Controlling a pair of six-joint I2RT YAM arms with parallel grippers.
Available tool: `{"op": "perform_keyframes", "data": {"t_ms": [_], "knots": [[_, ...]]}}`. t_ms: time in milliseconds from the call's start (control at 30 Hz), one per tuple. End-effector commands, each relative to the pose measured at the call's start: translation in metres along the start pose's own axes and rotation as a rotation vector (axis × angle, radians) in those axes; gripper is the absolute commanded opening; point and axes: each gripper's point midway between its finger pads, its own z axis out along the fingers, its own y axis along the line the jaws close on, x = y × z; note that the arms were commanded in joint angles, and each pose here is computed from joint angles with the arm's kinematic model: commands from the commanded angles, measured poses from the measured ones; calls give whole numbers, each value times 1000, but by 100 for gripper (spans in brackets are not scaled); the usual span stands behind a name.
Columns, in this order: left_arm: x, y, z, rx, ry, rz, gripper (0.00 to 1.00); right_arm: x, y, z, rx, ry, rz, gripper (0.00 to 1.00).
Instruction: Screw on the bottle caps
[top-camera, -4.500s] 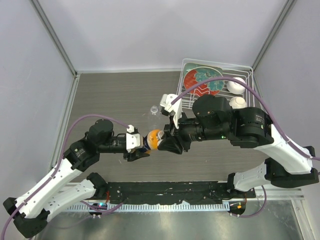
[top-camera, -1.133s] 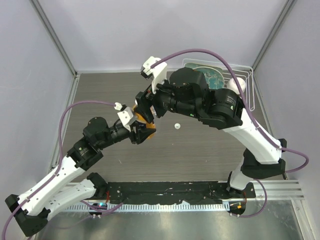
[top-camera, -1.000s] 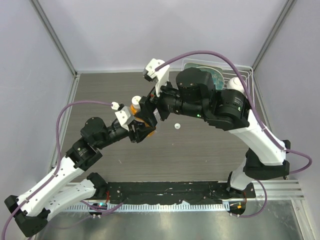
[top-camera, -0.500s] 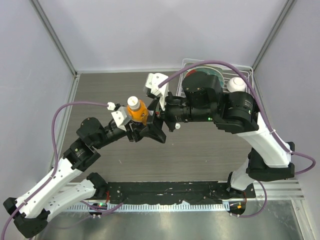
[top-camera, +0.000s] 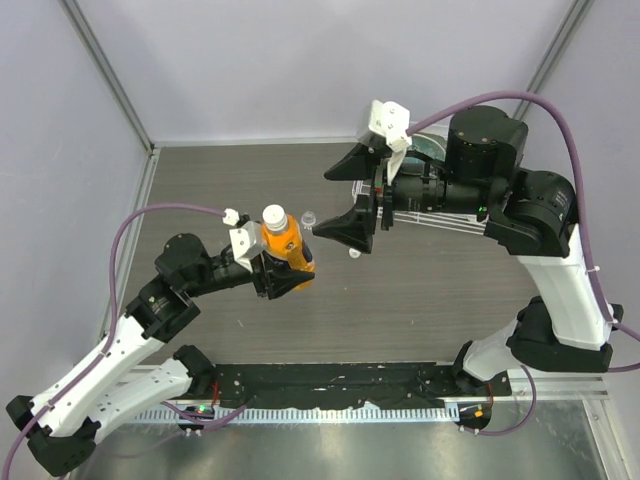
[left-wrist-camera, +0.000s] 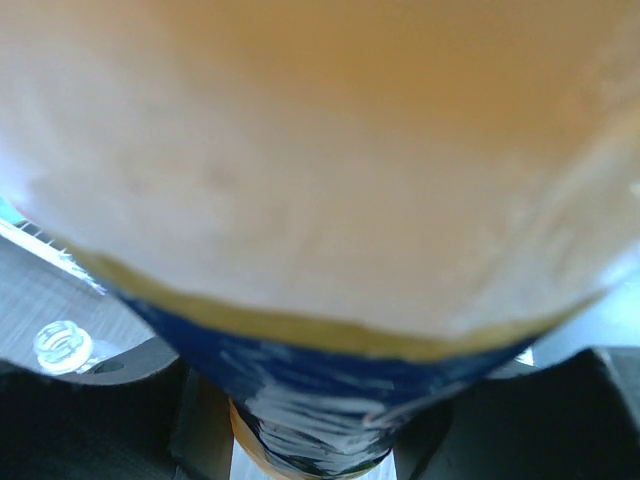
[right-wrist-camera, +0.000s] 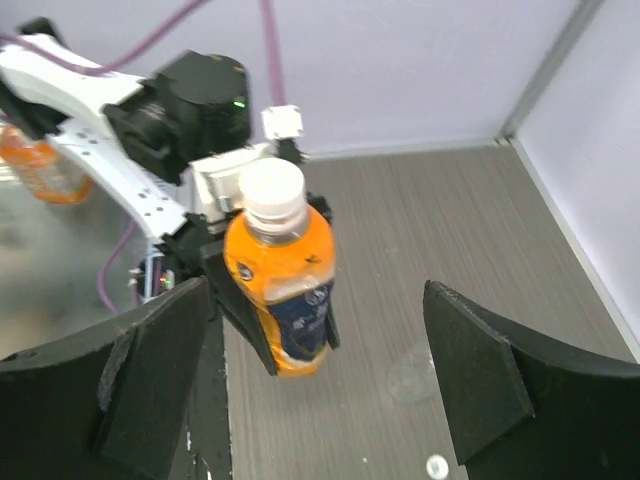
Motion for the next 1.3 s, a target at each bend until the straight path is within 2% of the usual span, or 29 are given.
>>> {"op": "perform_keyframes", "data": {"t_ms": [0, 133, 233, 567, 1067, 1267], "knots": [[-15, -21, 0, 123, -33, -7, 0, -37, 34, -3, -246, -179, -57, 92], [-12, -40, -2, 236, -20, -9, 0, -49, 56, 1, -451, -243, -53, 91], [-10, -48, -4, 284, -15, -2, 0, -58, 62, 3, -529, -275, -37, 90], [-16, -67, -11, 401, -6, -5, 0, -39, 62, 29, -613, -244, 42, 89], [-18, -62, -8, 378, -5, -4, 0, -21, 68, 45, -708, -207, 134, 72], [-19, -60, -7, 369, -1, 3, 0, -17, 67, 47, -710, -200, 142, 68]]}}
